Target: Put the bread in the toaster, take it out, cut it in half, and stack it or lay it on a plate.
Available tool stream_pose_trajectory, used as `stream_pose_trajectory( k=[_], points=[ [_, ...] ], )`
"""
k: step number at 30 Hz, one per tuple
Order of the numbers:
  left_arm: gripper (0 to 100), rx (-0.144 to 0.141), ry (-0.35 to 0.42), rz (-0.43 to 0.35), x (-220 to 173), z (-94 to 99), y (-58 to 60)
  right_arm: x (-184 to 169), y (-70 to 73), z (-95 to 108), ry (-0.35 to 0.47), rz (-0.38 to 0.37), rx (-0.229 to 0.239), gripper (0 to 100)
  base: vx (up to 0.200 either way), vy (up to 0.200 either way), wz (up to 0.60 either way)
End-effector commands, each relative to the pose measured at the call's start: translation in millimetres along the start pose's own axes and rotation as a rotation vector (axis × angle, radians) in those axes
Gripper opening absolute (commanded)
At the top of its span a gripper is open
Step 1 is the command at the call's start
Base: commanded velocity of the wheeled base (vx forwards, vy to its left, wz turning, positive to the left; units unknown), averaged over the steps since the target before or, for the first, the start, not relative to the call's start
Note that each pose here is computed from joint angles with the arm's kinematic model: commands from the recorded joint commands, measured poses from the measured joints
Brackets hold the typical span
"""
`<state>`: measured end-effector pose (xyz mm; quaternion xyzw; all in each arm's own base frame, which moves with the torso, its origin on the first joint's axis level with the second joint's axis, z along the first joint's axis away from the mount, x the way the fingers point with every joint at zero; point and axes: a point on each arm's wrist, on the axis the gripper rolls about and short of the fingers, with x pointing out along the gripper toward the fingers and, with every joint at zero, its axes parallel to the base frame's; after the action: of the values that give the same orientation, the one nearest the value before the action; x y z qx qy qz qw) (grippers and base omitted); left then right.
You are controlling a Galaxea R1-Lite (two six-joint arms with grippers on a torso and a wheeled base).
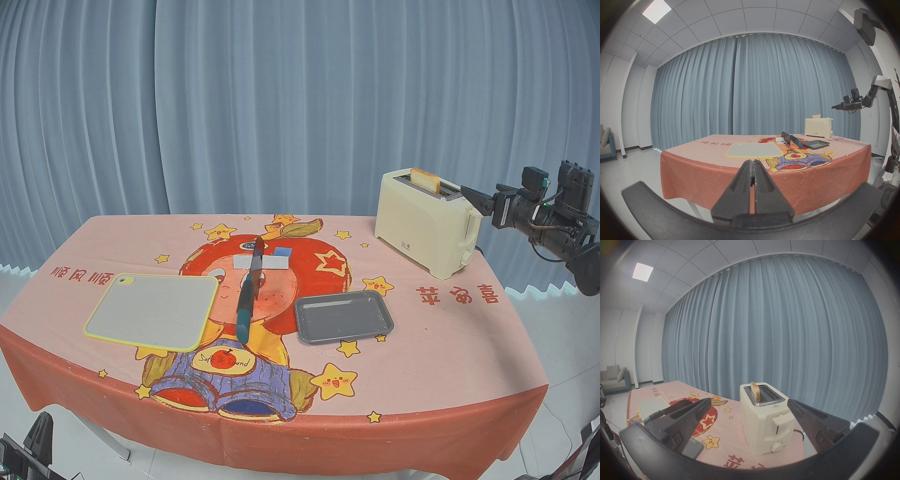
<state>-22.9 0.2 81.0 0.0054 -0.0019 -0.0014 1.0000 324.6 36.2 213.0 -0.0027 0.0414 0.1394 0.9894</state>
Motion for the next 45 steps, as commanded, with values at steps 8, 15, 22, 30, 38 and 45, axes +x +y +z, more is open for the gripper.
stream_pose_trajectory(
  k=[8,15,22,30,38,45],
  points=[
    [0,0.0,0.016,0.0,1.2,-4.9,0.0,34.0,-5.8,13.1,-0.027,0.007,-0.041,100,0.0,0.0,0.0],
    [0,0.0,0.016,0.001,1.2,-4.9,0.0,43.1,-5.2,19.6,-0.009,0.013,-0.055,100,0.0,0.0,0.0],
    [0,0.0,0.018,0.0,1.2,-5.0,0.0,52.1,-9.8,29.4,0.008,0.006,-0.062,100,0.0,0.0,0.0],
    [0,0.0,0.018,0.0,1.2,-5.0,0.0,54.6,-6.7,40.7,0.012,0.015,-0.069,100,0.0,0.0,0.0],
    [0,0.0,0.016,0.0,1.2,-4.9,0.0,66.1,-11.2,38.3,0.018,0.01,-0.072,100,0.0,0.0,0.0],
    [0,0.0,0.016,0.0,1.2,-4.9,0.0,72.9,-11.8,43.3,0.015,0.013,-0.073,100,0.0,0.0,0.0]
  ],
)
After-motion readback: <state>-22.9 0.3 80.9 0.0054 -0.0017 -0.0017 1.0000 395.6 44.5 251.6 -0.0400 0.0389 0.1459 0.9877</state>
